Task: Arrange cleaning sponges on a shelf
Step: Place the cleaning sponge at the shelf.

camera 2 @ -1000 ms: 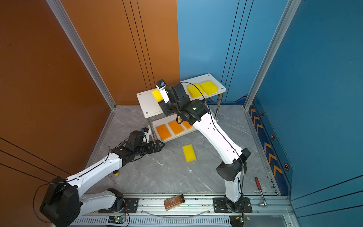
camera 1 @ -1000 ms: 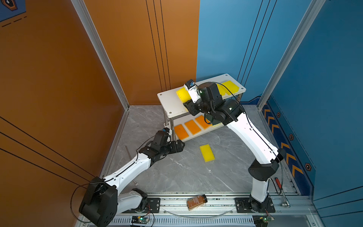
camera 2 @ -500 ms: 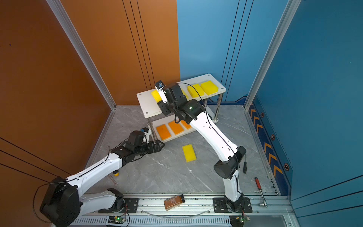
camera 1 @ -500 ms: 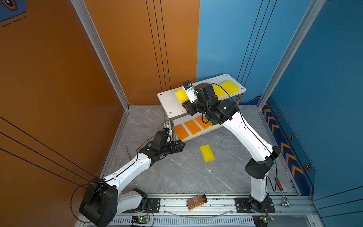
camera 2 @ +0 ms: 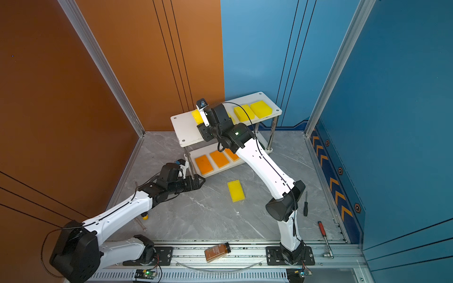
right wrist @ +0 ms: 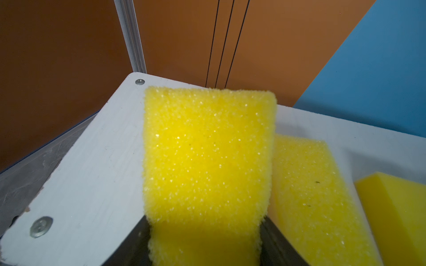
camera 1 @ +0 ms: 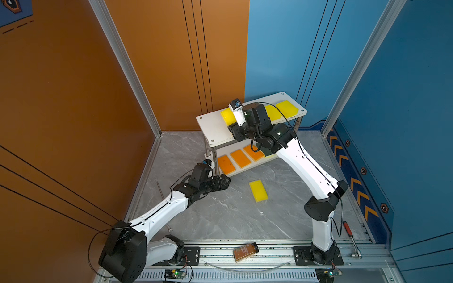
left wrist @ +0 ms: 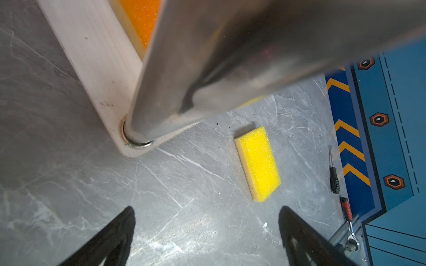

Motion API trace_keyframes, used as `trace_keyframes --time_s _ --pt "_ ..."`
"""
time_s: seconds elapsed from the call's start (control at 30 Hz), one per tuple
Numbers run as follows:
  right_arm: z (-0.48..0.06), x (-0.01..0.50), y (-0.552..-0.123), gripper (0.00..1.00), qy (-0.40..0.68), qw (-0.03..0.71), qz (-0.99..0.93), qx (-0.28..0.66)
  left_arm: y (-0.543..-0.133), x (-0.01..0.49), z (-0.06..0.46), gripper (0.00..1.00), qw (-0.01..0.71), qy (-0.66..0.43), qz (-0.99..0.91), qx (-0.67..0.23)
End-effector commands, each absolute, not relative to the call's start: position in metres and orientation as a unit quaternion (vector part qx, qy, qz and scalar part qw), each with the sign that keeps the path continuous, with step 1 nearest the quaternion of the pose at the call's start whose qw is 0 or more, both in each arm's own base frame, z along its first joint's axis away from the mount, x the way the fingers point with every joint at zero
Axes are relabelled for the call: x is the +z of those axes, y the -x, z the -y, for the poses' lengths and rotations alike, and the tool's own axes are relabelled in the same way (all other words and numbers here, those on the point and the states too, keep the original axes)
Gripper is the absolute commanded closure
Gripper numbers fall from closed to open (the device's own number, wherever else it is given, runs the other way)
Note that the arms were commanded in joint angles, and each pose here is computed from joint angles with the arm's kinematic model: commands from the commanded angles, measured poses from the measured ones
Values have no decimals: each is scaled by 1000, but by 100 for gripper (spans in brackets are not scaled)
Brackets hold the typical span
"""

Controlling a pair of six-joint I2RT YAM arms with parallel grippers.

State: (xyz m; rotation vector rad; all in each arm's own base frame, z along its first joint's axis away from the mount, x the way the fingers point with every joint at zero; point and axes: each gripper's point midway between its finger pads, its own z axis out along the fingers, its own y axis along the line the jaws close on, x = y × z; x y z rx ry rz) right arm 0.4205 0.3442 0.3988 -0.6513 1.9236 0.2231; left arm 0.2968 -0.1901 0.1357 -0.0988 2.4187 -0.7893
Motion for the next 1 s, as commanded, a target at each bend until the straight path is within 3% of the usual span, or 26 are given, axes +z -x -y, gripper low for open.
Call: trace_keyframes --time_s 0.0,0.57,0.97 --pt "-342 386 -432 37 256 514 -815 81 -294 137 192 2 291 27 -909 -297" --pt "-341 384 -434 25 253 514 -817 76 -294 136 191 2 292 27 -909 -296" --pt "-343 389 -432 28 247 527 -811 56 -292 136 189 2 292 29 -910 -294"
